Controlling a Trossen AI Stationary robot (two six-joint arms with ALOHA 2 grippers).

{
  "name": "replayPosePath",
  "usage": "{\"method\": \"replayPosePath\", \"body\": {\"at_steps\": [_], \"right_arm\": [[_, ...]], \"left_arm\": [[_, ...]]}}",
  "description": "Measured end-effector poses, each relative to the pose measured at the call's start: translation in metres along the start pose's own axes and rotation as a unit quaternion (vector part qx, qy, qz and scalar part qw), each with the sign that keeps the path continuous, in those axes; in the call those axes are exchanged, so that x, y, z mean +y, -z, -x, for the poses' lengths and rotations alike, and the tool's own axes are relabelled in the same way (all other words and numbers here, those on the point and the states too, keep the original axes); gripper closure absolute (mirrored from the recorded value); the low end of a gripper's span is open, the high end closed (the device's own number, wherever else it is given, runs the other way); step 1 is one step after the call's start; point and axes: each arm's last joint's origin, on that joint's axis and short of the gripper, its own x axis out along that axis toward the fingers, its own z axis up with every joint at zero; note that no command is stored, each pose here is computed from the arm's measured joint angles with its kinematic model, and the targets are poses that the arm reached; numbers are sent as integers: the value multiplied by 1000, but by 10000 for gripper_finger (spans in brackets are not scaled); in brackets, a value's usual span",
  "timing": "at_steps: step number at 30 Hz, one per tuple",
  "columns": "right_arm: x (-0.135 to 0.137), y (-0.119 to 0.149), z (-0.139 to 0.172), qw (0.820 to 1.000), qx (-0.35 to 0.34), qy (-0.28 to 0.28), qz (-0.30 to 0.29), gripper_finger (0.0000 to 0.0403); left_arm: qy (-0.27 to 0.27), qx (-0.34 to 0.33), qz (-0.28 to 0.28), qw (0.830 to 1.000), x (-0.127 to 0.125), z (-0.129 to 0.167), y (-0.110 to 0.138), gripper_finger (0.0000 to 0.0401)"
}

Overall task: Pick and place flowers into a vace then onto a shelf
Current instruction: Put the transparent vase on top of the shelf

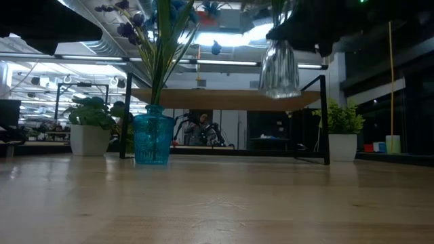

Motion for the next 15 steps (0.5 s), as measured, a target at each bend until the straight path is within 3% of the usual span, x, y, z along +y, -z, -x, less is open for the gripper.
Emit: {"method": "replayPosePath", "body": {"at_steps": [6,15], "right_arm": [[-8,-21,12,999,-26,-32,3,257],[-31,-37,24,999,-28,-12,20,257]], "left_arm": [[-2,-1,2,1000,0,-1,0,396],[-13,-1,6,1000,3,-6,-2,397]]}}
